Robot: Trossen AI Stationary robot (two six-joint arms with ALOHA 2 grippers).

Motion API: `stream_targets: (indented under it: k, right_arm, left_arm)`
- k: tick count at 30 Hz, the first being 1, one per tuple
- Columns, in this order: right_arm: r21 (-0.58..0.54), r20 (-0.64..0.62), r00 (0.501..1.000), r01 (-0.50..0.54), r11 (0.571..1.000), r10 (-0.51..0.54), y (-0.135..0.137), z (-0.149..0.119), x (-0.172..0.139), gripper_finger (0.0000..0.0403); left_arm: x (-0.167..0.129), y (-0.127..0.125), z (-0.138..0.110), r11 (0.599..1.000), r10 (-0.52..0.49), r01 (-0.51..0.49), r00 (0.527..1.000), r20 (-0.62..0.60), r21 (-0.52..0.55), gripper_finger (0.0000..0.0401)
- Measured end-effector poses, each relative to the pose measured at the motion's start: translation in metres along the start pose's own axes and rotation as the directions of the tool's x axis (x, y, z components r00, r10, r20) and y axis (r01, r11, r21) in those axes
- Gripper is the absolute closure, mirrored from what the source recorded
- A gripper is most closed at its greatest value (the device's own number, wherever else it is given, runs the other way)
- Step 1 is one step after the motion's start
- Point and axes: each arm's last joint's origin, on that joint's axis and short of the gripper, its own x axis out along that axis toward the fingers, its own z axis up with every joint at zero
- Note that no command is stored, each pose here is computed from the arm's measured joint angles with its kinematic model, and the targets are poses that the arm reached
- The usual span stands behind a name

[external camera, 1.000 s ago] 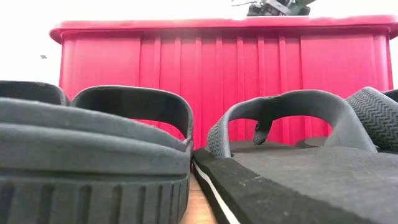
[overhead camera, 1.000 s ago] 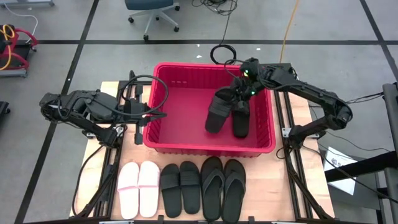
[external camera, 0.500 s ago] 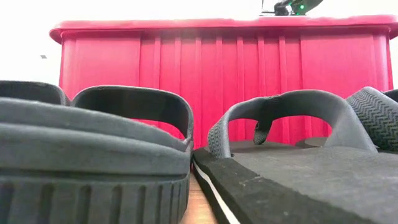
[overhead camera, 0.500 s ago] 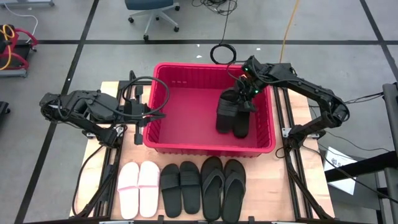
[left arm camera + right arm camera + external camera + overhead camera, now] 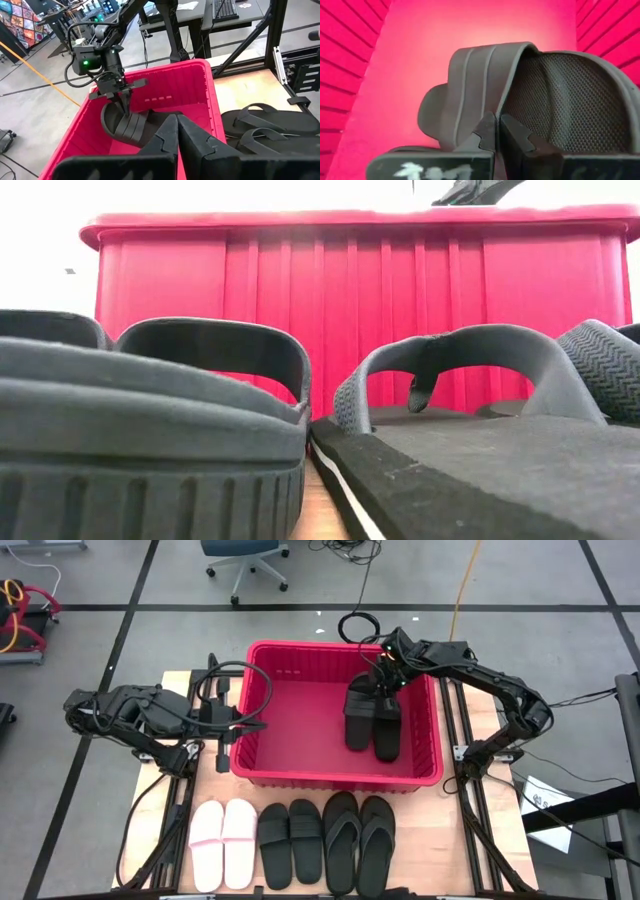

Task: Pick and place slides into bin
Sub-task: Put the black slide into the red bin

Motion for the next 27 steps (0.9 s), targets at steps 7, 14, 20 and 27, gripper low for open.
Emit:
stream_targets:
  k: [7, 14, 20, 27]
  right_arm:
    - [-0.062, 0.017, 1.0, 0.015, 0.998, -0.014, -0.002, 0.001, 0.002, 0.0401]
    - [-0.086, 0.034, 0.996, 0.089, 0.992, -0.087, -0.005, -0.015, 0.025, 0.04]
    - [-0.062, -0.018, 0.991, 0.128, 0.99, -0.13, -0.006, -0.026, 0.032, 0.04]
    - [-0.123, -0.008, 0.989, 0.145, 0.982, -0.147, -0.007, -0.024, 0.033, 0.0399]
  left_arm:
    - [0.0, 0.0, 0.0, 1.0, 0.0, 0.0, 1.0, 0.0, 0.0, 0.0398]
    - [0.0, 0.0, 0.0, 1.0, 0.0, 0.0, 1.0, -0.001, 0.003, 0.0395]
    - [0.0, 0.0, 0.0, 1.0, 0.0, 0.0, 1.0, -0.001, 0.003, 0.0395]
    - [0.0, 0.0, 0.0, 1.0, 0.0, 0.0, 1.0, 0.0, 0.003, 0.0398]
